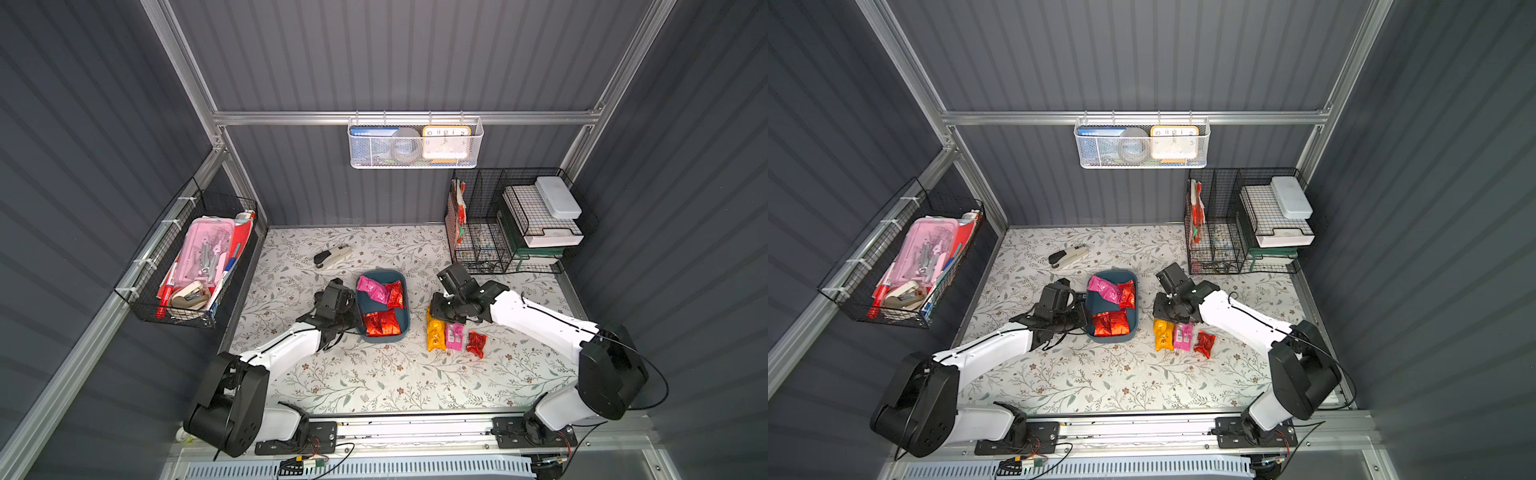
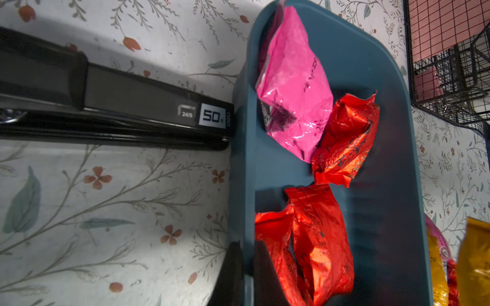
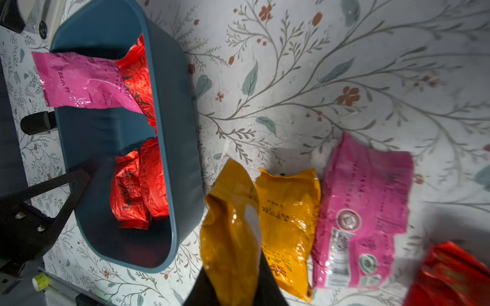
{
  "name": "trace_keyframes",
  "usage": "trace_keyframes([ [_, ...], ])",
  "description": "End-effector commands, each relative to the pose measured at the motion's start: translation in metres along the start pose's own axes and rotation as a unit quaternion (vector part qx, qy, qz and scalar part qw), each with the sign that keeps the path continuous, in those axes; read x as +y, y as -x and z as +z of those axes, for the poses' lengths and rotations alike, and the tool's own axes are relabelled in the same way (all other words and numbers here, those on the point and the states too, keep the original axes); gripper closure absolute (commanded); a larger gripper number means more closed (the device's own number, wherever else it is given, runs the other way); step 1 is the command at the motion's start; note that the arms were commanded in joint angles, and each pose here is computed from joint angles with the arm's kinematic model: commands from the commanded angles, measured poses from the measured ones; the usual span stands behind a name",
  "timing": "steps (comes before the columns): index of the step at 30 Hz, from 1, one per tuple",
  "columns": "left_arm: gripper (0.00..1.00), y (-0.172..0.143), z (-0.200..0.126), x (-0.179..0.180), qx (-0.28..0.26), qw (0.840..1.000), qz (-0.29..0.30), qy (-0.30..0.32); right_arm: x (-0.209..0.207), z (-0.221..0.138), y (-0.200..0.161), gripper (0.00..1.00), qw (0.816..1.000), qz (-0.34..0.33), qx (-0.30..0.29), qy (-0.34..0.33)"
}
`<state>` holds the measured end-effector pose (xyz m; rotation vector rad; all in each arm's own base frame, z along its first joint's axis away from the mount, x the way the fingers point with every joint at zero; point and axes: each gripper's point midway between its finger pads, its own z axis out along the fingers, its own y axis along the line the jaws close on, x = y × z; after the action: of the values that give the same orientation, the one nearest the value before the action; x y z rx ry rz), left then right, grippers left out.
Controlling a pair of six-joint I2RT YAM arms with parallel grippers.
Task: Take the tea bags out of the storage box
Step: Place the tea bag at the center of the board.
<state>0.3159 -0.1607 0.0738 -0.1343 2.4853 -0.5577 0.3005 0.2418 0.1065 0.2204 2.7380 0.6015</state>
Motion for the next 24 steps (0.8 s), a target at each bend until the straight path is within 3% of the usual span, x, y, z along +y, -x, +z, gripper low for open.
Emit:
trace_keyframes([
  [1,0.93,0.016,-0.007,-0.011,-0.026,0.999,0.009,-0.019,0.011,0.019,-0.010,1.00,0.999,0.019,0.026,0.039],
  [10,0.93,0.015,-0.005,-0.010,-0.024,1.000,0.013,-0.016,0.008,0.049,-0.027,0.99,0.997,0.023,0.063,0.036],
  [13,0.93,0.014,-0.005,-0.009,-0.024,1.000,0.013,-0.013,0.007,0.053,-0.030,0.92,0.997,0.023,0.065,0.037],
  [20,0.93,0.015,-0.006,-0.009,-0.025,1.000,0.012,-0.013,-0.011,0.039,-0.024,0.59,0.999,0.000,0.046,-0.017],
  [24,0.93,0.016,-0.005,-0.010,-0.026,0.999,0.013,-0.014,-0.019,0.025,-0.019,0.54,0.998,-0.013,0.034,-0.050],
])
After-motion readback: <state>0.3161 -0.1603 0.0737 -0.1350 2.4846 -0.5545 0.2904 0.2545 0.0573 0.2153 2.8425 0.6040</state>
